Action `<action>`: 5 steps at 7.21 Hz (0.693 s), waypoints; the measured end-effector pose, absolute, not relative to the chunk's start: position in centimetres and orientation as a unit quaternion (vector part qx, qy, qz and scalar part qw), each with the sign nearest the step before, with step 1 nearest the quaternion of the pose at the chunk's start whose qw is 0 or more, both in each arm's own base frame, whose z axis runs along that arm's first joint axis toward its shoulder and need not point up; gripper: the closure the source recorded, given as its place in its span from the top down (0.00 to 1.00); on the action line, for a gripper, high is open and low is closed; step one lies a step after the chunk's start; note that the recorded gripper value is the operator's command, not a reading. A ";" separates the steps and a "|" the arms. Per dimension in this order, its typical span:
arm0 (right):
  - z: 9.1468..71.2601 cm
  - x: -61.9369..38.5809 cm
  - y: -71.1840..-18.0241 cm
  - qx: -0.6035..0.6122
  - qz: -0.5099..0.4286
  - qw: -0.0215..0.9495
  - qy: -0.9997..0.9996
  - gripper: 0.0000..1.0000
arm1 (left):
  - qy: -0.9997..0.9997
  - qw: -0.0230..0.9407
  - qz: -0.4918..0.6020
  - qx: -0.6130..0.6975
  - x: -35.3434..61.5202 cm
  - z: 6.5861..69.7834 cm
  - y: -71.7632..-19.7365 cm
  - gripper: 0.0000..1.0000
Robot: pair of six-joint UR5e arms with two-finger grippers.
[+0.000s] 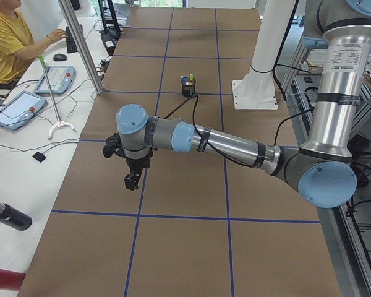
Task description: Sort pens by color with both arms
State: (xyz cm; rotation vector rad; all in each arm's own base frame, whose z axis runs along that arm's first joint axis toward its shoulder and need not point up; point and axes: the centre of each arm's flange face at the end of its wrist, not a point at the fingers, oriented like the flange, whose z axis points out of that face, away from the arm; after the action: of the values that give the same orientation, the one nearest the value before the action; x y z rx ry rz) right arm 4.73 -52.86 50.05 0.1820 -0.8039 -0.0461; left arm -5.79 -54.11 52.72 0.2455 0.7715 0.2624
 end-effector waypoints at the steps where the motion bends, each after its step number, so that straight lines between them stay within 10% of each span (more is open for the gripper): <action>1: 49.2 2.9 -53.2 0.098 -0.043 0.913 -0.394 0.99 | 0.383 0.903 0.137 0.141 -5.6 51.7 -54.4 1.00; 5: 43.4 -6.0 -53.9 0.107 -0.056 0.879 -0.462 0.99 | 0.410 0.878 0.158 0.191 -1.4 47.8 -55.9 1.00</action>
State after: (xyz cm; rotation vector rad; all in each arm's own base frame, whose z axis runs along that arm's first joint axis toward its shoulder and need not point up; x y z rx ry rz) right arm -6.04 -53.86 43.39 0.2221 -0.9628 -0.1174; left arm -1.45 -55.90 47.78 0.3980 0.8541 0.3303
